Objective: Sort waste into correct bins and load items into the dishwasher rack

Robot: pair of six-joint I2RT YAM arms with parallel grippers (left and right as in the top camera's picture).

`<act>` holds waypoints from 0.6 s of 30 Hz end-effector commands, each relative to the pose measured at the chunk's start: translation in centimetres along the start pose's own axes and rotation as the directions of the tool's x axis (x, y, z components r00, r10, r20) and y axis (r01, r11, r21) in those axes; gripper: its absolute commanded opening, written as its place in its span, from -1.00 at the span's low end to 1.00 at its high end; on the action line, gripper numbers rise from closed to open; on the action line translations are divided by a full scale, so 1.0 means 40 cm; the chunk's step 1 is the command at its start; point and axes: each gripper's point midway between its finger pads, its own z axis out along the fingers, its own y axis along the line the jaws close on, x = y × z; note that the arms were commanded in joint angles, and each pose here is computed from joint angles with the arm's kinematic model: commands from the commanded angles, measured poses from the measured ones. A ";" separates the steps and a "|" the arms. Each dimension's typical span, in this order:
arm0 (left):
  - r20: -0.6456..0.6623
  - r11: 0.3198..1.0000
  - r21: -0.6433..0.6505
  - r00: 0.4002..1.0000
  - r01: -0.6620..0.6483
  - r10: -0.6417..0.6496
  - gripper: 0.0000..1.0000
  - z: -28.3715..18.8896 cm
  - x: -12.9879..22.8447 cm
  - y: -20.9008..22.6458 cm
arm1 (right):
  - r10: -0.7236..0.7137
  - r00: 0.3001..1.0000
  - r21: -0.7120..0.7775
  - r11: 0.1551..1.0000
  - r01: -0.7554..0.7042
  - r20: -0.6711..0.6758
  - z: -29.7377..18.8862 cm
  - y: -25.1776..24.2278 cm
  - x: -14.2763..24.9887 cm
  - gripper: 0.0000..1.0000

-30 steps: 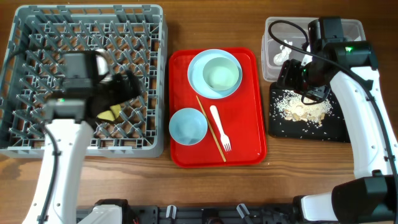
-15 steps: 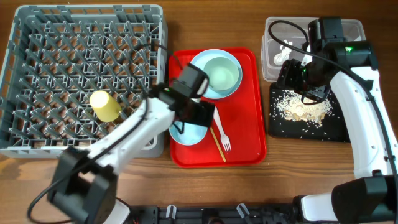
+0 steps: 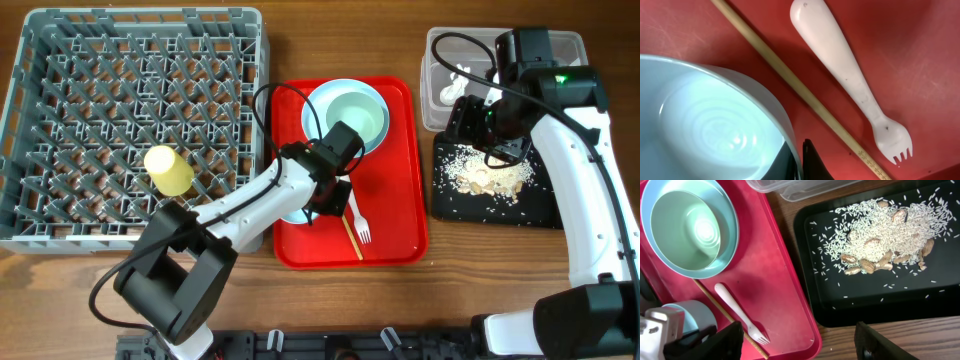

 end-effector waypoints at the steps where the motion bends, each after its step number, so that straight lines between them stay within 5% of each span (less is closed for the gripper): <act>1: 0.051 1.000 0.012 0.999 0.018 -0.019 -0.92 -0.059 -0.026 0.012 | -0.008 1.000 -0.005 1.000 0.008 0.029 -0.023 0.000 -0.002 0.44; 6: 0.283 0.985 0.149 0.958 -0.084 0.039 -0.92 -0.307 -0.108 0.005 | -0.008 1.000 -0.004 1.000 0.008 0.028 -0.023 0.000 -0.002 0.43; 12: 0.472 0.935 0.338 0.879 -0.108 -0.069 -0.92 -0.505 -0.153 0.170 | -0.008 1.000 -0.003 1.000 0.008 0.023 -0.023 -0.002 0.001 0.43; 16: 0.508 0.805 0.579 0.829 -0.129 -0.232 -0.92 -0.568 -0.161 0.303 | -0.008 1.000 -0.002 1.000 0.008 0.022 -0.023 -0.002 0.001 0.43; 18: 0.463 0.688 0.720 0.805 -0.096 -0.372 -0.92 -0.565 -0.165 0.396 | -0.007 1.000 -0.002 1.000 0.008 0.022 -0.023 -0.002 0.001 0.43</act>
